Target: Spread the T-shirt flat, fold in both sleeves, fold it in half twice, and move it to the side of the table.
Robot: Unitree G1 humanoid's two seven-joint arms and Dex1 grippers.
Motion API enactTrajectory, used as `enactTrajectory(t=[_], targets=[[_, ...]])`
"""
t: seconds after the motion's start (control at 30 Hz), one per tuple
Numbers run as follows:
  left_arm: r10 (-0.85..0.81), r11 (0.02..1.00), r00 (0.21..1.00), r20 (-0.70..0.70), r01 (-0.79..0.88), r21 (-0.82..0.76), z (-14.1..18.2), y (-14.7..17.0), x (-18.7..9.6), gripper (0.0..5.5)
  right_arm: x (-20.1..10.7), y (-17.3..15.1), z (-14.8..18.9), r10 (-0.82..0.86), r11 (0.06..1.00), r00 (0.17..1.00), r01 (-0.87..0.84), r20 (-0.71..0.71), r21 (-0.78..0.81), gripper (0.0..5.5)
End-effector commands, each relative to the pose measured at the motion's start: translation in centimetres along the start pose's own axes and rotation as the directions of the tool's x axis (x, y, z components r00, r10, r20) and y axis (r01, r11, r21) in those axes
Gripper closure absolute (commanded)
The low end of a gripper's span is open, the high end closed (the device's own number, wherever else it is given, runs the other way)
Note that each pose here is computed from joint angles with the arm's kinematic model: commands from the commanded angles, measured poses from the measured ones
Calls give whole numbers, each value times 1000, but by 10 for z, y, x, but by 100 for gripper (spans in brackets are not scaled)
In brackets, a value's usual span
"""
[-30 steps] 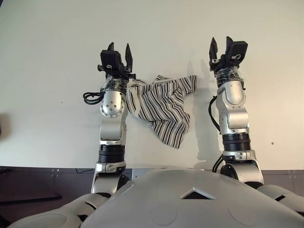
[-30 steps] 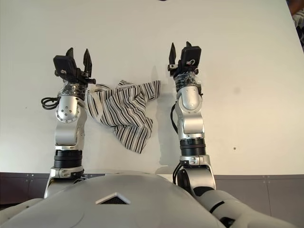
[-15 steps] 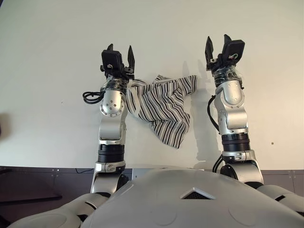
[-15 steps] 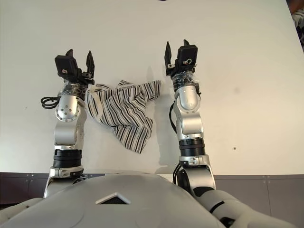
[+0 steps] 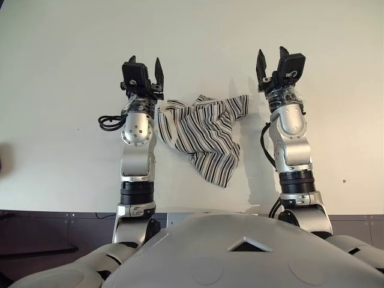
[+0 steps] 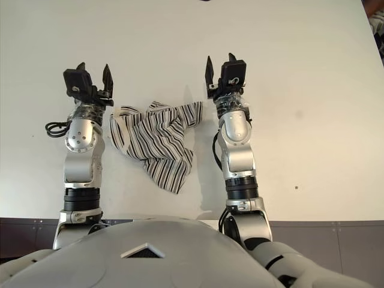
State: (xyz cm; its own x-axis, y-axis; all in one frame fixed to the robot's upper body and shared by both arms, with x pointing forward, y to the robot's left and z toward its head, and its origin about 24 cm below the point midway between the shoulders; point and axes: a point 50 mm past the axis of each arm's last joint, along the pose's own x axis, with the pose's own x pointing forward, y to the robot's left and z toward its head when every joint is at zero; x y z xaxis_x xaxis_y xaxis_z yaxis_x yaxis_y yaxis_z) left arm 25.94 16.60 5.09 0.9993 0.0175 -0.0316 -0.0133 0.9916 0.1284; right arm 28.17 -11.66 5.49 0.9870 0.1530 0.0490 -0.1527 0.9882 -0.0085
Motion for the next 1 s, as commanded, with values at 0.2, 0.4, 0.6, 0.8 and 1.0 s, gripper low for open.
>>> enactTrajectory(t=[0.2, 0.4, 0.6, 0.8, 1.0], targets=[[-312, 894, 935, -167, 349, 282, -32, -17, -5, 262, -18, 15, 16, 589, 807, 808, -588, -12, 50, 284], [-421, 785, 865, -273, 498, 369, -43, 11, -21, 262, -61, 22, 40, 973, 225, 212, -962, -95, 155, 284], [-471, 660, 770, -431, 632, 407, -56, 15, -37, 262, -86, 30, 4, 957, 74, 2, -969, -288, 238, 284], [-548, 632, 686, -479, 715, 300, -50, 7, -67, 262, -63, 2, -41, 760, 212, 217, -974, -612, -83, 284], [-582, 612, 632, -511, 755, 236, -48, 5, -92, 262, -27, -32, -20, 706, 344, 435, -901, -559, -266, 284]])
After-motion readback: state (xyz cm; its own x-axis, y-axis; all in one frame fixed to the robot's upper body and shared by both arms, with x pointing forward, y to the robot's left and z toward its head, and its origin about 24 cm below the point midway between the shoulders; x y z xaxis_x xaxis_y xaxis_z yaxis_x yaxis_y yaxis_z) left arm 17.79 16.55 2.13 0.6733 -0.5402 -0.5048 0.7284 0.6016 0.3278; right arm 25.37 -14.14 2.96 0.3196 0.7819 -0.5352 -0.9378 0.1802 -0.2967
